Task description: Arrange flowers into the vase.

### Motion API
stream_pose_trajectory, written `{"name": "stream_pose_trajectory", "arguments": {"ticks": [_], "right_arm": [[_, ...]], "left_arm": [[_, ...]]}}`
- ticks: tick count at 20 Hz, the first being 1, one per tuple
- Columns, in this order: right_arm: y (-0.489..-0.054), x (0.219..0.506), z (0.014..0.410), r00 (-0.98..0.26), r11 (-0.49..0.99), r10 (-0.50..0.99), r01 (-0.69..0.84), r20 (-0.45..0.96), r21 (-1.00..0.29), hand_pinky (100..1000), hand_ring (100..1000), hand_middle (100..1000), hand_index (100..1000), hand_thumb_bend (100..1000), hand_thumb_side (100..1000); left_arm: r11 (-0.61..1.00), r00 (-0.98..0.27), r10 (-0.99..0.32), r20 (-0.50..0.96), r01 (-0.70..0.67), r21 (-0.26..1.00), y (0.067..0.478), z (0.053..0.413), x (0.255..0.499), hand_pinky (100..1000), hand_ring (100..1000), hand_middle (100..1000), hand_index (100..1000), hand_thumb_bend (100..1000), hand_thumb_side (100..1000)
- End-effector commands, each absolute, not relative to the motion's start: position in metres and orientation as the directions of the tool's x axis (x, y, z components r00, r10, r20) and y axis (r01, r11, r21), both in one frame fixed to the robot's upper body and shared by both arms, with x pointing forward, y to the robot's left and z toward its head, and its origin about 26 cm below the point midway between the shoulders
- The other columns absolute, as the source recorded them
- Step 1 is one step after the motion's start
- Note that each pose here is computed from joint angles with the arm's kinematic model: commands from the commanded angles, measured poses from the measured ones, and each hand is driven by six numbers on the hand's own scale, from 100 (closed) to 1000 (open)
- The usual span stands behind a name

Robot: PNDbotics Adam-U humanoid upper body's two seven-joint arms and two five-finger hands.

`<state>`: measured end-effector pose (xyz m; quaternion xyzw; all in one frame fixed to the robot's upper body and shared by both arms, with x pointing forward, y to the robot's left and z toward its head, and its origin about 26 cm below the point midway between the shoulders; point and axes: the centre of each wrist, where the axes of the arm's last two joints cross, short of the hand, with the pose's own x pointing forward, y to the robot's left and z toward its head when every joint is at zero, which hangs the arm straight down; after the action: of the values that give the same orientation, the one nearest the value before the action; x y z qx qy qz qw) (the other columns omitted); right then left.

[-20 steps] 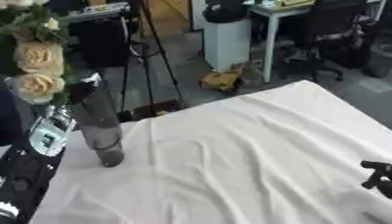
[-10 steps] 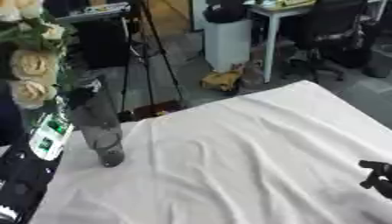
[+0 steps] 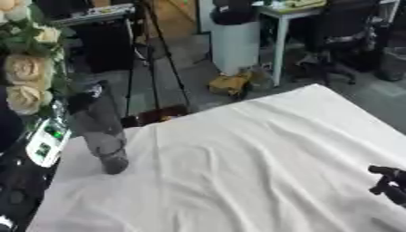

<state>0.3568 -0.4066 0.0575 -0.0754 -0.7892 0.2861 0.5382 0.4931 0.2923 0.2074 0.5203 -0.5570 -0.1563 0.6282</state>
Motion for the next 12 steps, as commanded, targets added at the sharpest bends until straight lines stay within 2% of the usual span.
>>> {"name": "stream_pose_trajectory", "arguments": {"ticks": [1,12], "right_arm": [[-0.4100,0.3588,0.0694,-0.430,0.817,0.443,-0.167,0.786,-0.552,696,980,455,831,661,748],[-0.4087,0.3583,0.0682,-0.425,0.821,0.442,-0.164,0.790,-0.547,696,980,453,830,661,749]], "left_arm": [[0.378,0.352,-0.786,0.509,-0.379,0.845,0.3056,0.2102,0.4909,688,753,595,784,773,766],[0.382,0.339,-0.791,0.510,-0.379,0.843,0.3048,0.2073,0.4892,670,747,588,780,762,754]]}}
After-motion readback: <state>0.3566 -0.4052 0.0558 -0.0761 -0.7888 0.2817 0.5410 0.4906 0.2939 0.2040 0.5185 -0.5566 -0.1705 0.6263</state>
